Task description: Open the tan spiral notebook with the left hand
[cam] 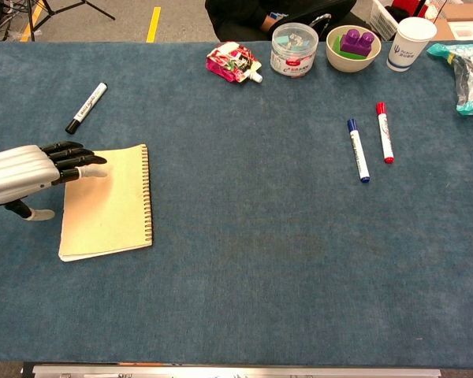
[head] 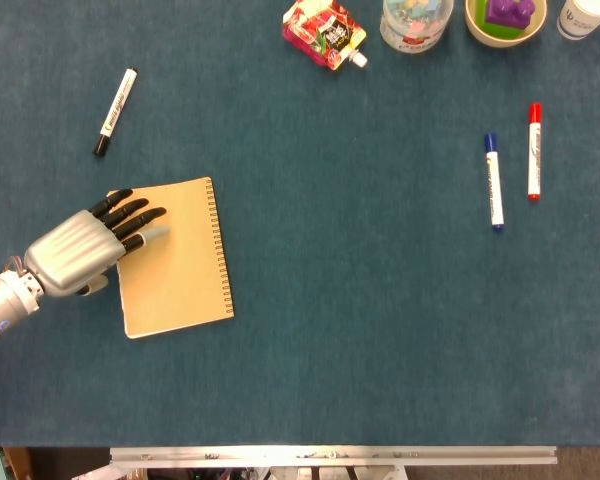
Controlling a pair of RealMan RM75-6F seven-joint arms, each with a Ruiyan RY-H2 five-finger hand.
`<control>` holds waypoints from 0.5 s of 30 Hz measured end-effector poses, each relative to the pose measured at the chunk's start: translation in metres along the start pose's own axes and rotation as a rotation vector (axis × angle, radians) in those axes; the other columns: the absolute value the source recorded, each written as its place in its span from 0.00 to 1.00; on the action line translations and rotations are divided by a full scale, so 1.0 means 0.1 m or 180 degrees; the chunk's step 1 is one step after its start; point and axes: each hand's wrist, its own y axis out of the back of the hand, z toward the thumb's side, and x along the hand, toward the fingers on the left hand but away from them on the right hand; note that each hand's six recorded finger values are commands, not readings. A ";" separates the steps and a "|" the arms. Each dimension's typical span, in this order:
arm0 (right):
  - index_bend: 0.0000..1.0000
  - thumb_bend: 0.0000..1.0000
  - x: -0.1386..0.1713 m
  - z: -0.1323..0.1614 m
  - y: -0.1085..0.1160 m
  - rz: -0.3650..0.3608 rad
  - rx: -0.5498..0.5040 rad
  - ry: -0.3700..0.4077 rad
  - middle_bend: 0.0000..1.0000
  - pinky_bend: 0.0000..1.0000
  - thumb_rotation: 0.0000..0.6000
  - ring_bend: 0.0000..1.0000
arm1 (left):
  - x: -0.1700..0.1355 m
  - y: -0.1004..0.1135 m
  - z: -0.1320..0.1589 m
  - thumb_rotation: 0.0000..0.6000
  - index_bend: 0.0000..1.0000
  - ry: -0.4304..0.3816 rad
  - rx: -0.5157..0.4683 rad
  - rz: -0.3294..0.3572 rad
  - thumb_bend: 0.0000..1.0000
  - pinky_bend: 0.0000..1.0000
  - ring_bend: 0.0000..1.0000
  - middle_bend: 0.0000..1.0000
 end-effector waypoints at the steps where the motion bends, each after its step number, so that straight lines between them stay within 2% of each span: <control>1: 0.24 0.22 0.00 0.00 0.00 -0.0002 0.0002 -0.0003 0.25 0.27 1.00 0.15 | 0.01 0.00 0.00 1.00 0.09 0.0000 -0.0008 0.0002 0.19 0.00 0.00 0.03; 15: 0.24 0.22 0.03 -0.04 0.03 -0.0045 0.0011 -0.0049 0.25 0.27 1.00 0.15 | 0.15 0.01 0.10 1.00 0.09 -0.0070 -0.0271 0.0059 0.19 0.00 0.00 0.03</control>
